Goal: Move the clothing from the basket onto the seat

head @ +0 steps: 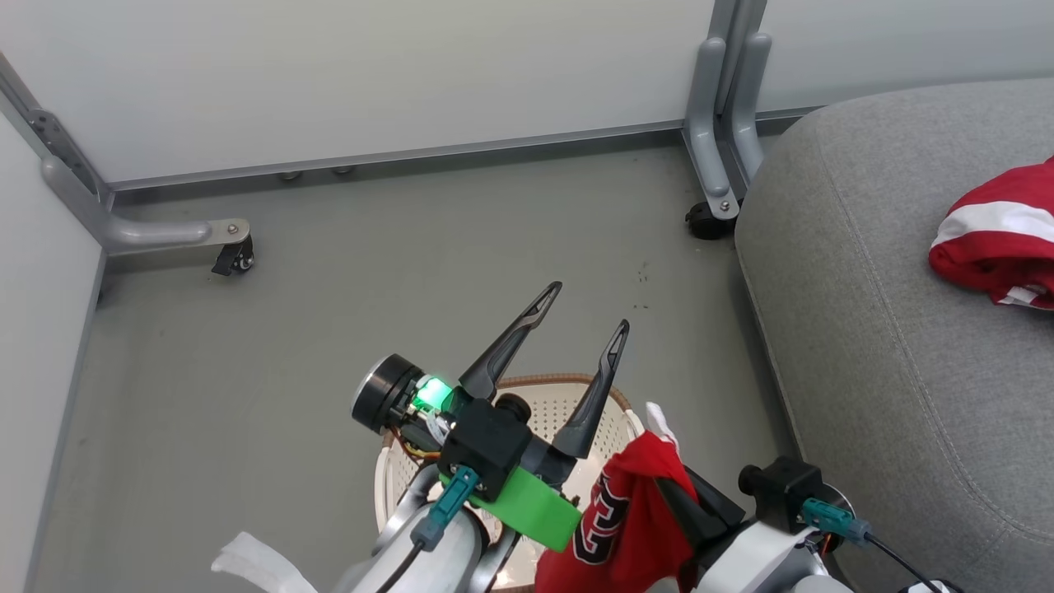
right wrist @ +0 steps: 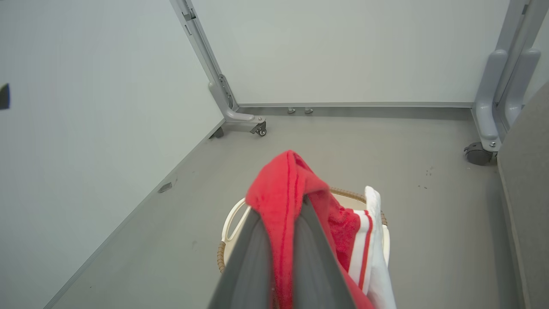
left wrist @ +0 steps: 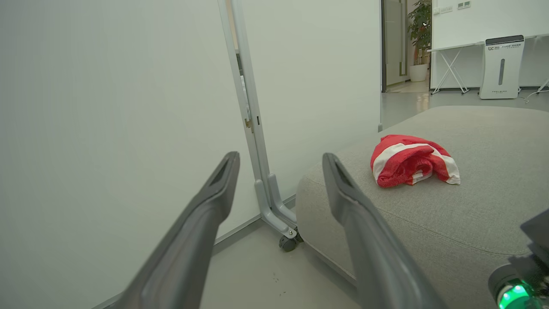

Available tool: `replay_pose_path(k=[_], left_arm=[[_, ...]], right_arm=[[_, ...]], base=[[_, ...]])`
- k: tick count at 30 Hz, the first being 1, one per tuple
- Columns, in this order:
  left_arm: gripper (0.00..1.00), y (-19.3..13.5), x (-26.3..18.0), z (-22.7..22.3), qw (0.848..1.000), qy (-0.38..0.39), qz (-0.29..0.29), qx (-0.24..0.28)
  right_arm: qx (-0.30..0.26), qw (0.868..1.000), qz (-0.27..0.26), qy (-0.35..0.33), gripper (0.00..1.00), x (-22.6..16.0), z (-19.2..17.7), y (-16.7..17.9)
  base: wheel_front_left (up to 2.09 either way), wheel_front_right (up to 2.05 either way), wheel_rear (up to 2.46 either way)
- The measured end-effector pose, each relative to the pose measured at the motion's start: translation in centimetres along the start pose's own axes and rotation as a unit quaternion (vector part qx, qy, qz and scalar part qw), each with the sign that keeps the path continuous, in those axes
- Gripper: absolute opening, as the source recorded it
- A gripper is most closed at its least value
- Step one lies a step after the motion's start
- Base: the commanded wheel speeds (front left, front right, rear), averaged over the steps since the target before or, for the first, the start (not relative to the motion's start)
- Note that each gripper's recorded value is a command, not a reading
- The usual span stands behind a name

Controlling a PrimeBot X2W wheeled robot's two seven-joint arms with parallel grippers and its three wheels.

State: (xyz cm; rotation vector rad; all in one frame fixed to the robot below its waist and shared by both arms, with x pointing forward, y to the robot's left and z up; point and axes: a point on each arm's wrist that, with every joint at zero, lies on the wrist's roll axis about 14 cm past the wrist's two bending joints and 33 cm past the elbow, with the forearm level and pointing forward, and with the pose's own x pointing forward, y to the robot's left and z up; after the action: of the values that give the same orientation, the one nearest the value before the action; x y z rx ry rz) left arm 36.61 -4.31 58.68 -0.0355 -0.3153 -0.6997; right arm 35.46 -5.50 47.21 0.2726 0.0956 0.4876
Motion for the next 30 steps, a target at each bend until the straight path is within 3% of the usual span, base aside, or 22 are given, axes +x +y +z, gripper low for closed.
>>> replay_pose_path(k=[16,30], left_arm=[[1.00,-0.3,-0.2,-1.5,1.000,0.021,-0.006,-0.010],[1.00,-0.7,0.4,-6.1,0.996,0.072,-0.040,-0.031]], right_arm=[[-0.001,1.000,-0.015,-0.027,0.00,-0.2,1.7,-0.9],[-0.046,0.984,-0.100,-0.140,0.00,-1.0,9.5,-6.6]], base=[[0.00,0.00,0.00],[0.00,0.00,0.00]])
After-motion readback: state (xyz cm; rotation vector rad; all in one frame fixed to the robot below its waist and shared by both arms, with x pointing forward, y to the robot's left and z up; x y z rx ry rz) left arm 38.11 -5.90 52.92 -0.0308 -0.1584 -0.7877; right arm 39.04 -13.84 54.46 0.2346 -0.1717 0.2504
